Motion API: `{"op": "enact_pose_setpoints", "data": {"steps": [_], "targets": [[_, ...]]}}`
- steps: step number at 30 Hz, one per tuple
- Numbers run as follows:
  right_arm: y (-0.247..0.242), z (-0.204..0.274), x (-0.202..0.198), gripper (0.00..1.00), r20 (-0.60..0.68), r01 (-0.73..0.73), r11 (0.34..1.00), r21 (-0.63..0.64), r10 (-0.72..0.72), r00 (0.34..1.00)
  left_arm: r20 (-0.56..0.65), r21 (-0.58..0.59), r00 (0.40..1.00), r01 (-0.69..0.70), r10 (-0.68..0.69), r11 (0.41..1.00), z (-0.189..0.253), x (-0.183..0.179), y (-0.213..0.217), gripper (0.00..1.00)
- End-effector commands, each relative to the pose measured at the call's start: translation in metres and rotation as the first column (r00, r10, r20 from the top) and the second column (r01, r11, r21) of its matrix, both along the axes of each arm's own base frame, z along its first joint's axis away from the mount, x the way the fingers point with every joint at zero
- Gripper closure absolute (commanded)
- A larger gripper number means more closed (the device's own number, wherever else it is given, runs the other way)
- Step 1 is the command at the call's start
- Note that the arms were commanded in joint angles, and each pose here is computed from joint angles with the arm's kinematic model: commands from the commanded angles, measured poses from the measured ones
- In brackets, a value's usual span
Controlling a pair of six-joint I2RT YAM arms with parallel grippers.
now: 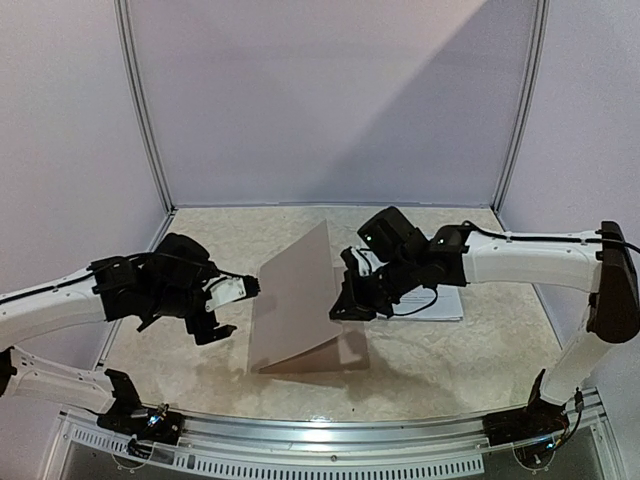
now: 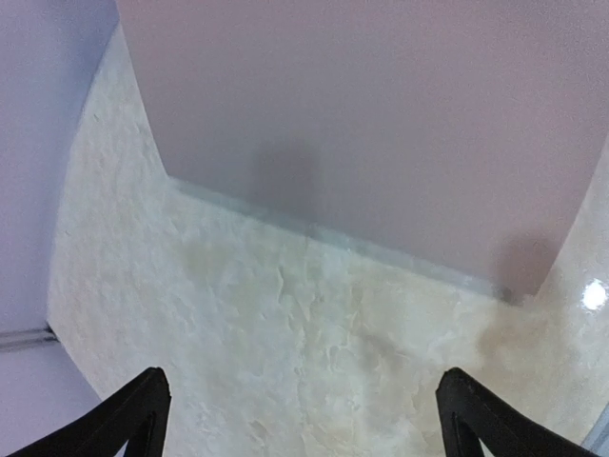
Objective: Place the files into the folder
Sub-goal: Open the folder at the center of the board.
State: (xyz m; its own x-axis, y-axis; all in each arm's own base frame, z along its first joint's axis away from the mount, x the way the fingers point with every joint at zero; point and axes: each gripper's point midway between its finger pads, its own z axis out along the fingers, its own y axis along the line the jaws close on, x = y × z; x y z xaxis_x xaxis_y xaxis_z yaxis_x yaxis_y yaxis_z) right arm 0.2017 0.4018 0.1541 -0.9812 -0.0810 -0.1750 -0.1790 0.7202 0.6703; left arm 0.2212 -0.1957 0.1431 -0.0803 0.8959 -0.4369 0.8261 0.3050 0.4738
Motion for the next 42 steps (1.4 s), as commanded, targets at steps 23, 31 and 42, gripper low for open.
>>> {"op": "enact_pose_setpoints", "data": {"steps": [23,31,42], "targets": [[0.013,0.027,-0.017,0.7,0.197,-0.217,0.95,-0.224,0.262,0.945,-0.646,0.144,0.633,-0.448,0.427,0.882,-0.127,0.073,0.017,0.22],[0.043,0.054,0.004,0.47,0.335,-0.194,0.973,-0.125,0.226,0.915,-0.734,0.152,0.542,-0.456,0.409,0.877,-0.138,0.057,0.008,0.29],[0.126,0.064,0.034,0.33,0.487,-0.268,0.959,0.093,0.191,0.852,-0.851,0.094,0.415,-0.484,0.322,0.87,-0.137,0.051,-0.004,0.45]]}}
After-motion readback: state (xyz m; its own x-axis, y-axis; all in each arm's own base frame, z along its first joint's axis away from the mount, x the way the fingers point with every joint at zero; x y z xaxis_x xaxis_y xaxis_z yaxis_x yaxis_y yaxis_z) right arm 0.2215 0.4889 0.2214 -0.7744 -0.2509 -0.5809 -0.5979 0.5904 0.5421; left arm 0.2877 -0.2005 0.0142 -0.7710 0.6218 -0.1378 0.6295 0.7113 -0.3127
